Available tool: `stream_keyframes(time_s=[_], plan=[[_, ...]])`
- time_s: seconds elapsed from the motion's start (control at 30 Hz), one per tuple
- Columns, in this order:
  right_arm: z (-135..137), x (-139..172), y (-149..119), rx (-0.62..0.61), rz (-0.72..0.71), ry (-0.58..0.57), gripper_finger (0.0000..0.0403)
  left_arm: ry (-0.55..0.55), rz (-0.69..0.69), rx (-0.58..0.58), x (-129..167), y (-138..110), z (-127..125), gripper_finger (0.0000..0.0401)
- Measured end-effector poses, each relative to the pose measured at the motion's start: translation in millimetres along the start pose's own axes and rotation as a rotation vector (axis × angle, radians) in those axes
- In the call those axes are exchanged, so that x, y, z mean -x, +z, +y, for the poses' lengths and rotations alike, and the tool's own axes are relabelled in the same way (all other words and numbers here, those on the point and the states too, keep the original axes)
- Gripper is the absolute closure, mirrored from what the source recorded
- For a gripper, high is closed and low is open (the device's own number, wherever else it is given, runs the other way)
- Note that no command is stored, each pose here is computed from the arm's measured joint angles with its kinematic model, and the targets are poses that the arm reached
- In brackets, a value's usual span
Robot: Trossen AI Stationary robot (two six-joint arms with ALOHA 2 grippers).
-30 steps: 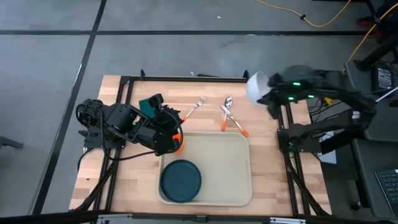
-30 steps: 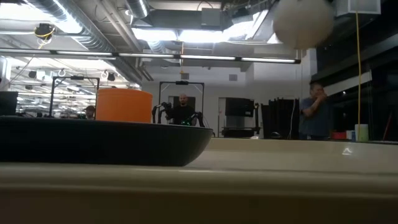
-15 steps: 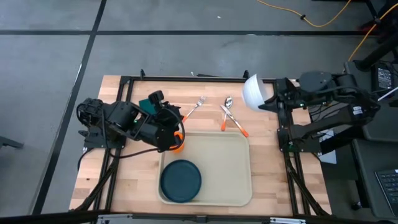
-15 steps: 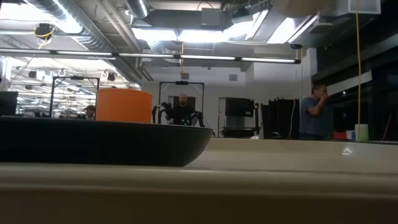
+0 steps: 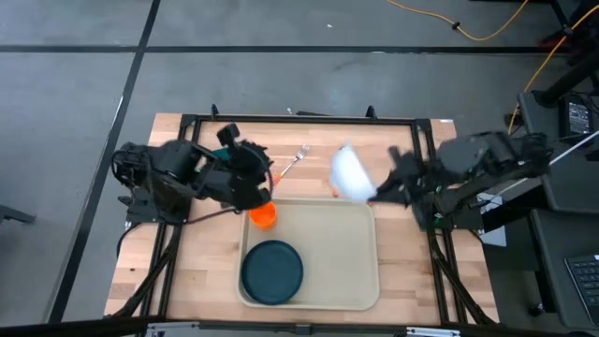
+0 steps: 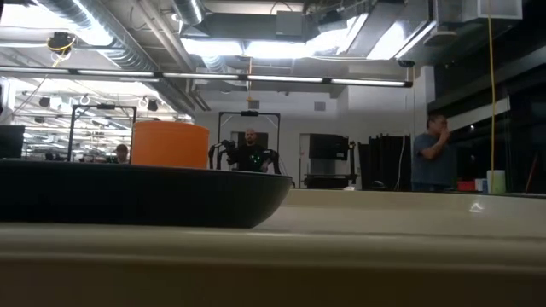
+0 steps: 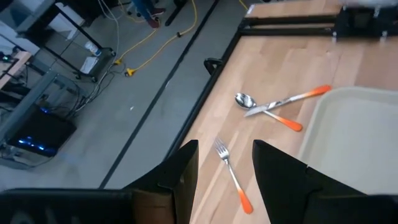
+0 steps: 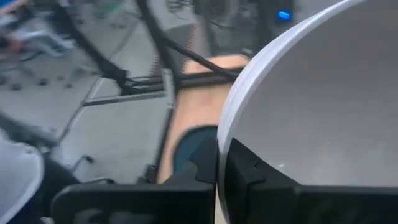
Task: Set up tray
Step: Put the bowl on the plate
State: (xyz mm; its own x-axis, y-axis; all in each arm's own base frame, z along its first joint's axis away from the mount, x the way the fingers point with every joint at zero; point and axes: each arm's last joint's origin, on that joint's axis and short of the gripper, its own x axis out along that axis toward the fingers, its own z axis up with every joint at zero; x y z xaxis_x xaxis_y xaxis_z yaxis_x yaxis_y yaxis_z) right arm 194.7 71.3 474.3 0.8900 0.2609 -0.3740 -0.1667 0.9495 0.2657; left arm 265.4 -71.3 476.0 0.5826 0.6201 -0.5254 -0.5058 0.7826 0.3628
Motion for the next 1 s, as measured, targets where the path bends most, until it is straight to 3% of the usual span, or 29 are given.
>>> stream_keyframes(time_s=[0.17, 0.3, 0.5, 0.7, 0.8, 1.0], plan=[[36.0, -39.9, -1.8, 0.094, -0.028, 0.136, 0.0392, -0.006, -0.044, 0.074, 17.3, -1.7, 31.5, 0.0256], [51.8, -73.9, -7.4, 0.118, -0.023, 0.169, 0.0392, -0.017, -0.100, 0.141, 31.0, -2.0, 54.2, 0.0256], [59.0, -117.4, -18.3, 0.108, 0.025, 0.196, 0.0392, -0.045, -0.166, 0.130, 42.0, 0.4, 67.7, 0.0256], [48.4, -148.8, -26.2, 0.081, 0.078, 0.153, 0.0392, -0.099, -0.164, 0.097, 42.2, 1.6, 65.8, 0.0256], [42.5, -157.3, -28.6, 0.060, 0.114, 0.174, 0.0392, -0.213, -0.135, 0.056, 41.0, 1.5, 60.3, 0.0256], [35.0, -154.7, -33.9, 0.059, 0.198, 0.150, 0.0392, -0.598, -0.107, -0.222, 39.8, 2.5, 33.7, 0.0255]])
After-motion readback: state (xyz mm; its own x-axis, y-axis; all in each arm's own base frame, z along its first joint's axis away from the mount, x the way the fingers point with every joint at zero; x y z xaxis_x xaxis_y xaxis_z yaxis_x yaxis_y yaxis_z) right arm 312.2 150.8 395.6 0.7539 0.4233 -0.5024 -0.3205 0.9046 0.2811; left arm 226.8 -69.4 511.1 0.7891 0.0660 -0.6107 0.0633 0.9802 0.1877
